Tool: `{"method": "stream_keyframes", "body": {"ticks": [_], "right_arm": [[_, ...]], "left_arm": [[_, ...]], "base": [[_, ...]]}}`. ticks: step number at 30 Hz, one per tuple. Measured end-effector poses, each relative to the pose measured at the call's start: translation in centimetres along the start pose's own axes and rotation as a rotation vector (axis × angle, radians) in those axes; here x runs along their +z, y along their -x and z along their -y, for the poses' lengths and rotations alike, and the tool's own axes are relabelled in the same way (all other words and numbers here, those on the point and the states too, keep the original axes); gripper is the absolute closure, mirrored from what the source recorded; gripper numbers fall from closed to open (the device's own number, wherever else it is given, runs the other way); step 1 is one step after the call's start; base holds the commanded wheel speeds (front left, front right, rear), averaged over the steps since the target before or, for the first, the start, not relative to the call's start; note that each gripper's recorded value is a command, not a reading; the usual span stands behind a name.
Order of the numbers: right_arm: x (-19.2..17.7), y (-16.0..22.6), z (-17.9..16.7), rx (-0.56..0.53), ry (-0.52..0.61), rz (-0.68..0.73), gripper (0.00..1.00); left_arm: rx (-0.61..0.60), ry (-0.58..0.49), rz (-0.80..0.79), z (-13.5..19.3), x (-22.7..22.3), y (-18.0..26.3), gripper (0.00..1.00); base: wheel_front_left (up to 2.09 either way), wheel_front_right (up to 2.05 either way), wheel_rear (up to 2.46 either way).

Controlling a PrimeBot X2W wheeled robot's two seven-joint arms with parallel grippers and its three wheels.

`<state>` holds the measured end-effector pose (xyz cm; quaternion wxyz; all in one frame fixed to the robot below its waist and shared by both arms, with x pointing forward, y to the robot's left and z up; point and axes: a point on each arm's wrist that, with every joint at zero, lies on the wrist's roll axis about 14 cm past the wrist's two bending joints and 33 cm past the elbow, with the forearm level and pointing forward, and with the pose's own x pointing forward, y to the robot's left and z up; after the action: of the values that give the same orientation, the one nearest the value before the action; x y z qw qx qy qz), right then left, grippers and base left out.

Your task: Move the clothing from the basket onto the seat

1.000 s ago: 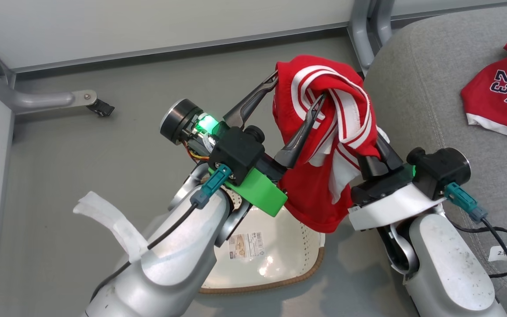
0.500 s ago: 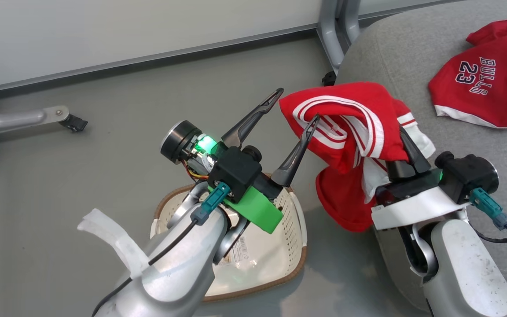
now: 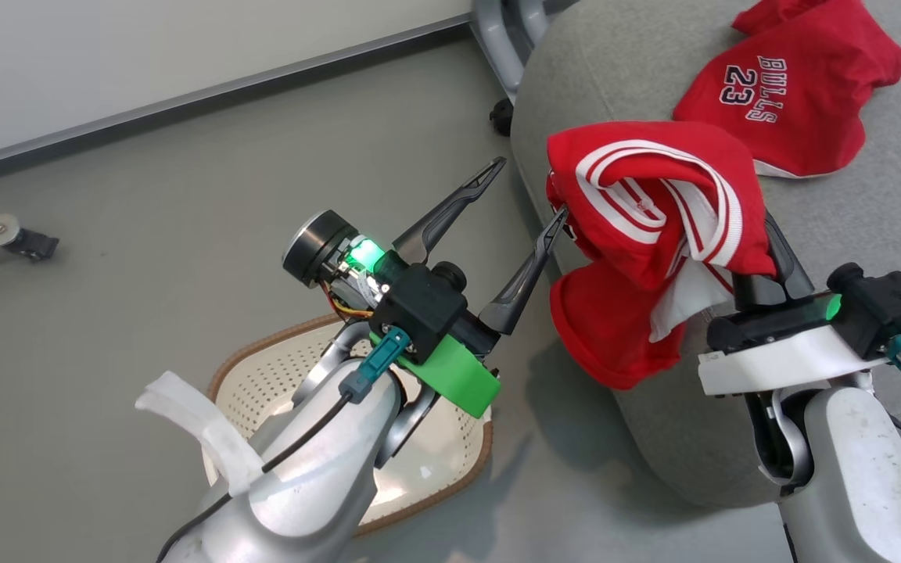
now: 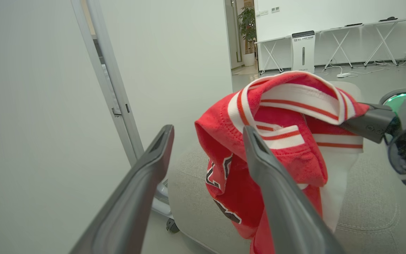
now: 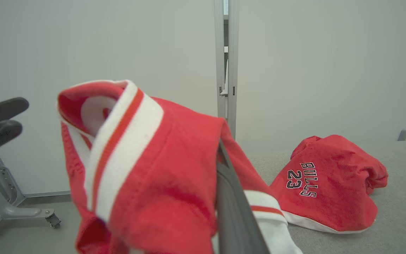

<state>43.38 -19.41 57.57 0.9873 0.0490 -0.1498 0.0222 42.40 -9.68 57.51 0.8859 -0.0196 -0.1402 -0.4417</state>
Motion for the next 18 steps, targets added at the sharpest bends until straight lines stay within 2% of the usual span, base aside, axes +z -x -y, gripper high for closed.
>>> {"method": "stream_keyframes", "body": {"ticks": [12, 18], "right_arm": [[0.6, 3.4, 6.8, -0.196, 0.087, -0.024, 1.00], [0.6, 4.5, 8.7, -0.253, 0.112, -0.040, 1.00]], "left_arm": [[-0.113, 0.068, -0.001, 3.2, -2.0, -2.2, 0.00], [-0.135, 0.088, -0.009, 3.7, -2.9, -2.6, 0.00]], "base": [[0.00, 0.00, 0.00], [0.00, 0.00, 0.00]]}}
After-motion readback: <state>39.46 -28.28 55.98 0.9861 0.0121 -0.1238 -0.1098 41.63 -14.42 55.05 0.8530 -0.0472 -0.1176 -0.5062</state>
